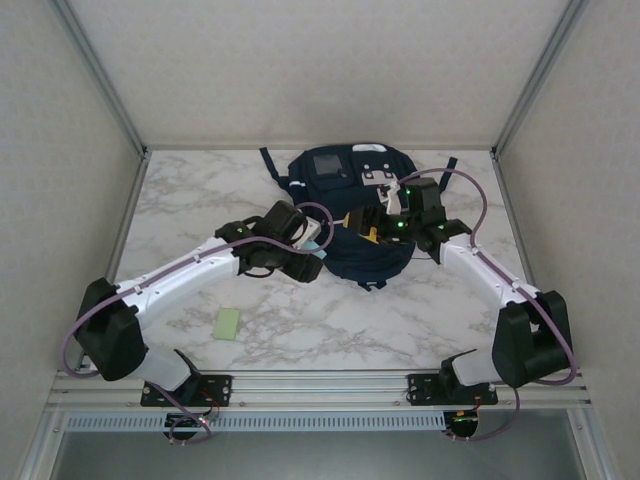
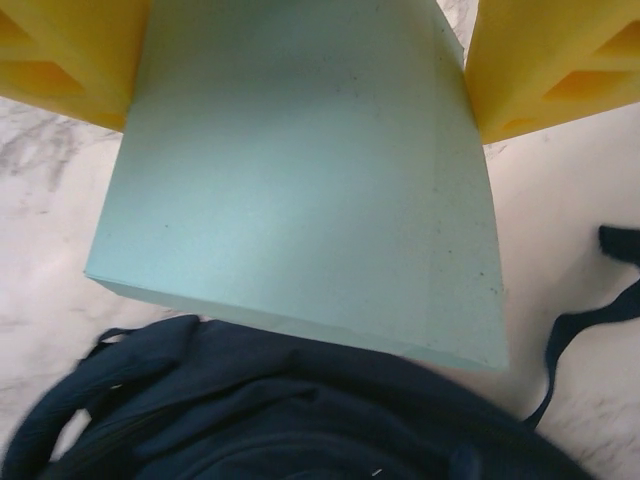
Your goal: Pack the student bag
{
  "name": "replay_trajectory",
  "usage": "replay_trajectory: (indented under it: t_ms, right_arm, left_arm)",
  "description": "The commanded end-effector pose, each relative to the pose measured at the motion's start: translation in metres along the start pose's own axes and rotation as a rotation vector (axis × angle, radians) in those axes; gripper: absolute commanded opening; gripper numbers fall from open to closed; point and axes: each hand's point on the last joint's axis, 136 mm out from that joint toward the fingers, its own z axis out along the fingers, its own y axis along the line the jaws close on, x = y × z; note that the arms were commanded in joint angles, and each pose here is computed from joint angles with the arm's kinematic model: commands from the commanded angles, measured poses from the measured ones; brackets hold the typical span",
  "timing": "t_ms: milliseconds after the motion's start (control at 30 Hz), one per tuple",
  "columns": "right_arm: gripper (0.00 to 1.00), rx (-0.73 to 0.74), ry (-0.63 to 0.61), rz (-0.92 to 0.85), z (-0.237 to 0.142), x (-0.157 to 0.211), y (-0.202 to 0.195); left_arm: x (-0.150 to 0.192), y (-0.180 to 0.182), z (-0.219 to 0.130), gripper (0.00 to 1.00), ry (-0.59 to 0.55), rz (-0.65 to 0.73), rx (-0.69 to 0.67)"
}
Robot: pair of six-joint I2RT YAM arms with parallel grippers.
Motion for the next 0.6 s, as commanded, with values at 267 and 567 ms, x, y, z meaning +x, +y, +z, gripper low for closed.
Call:
replay_trajectory:
  t_ms: [267,567]
  right_arm:
    - [0.66,-0.115,0.145,-0.021,0.035,0.022,0.028]
    - [0.55,-0.203,0.234,-0.020,0.055,0.048,0.041]
  left_arm:
    - [-0.026,-0.030,-0.024,0.71,-0.110,0.088,0.092]
    - [-0.028,-0.027,-0.027,0.72,-0.120,0.091,0.073]
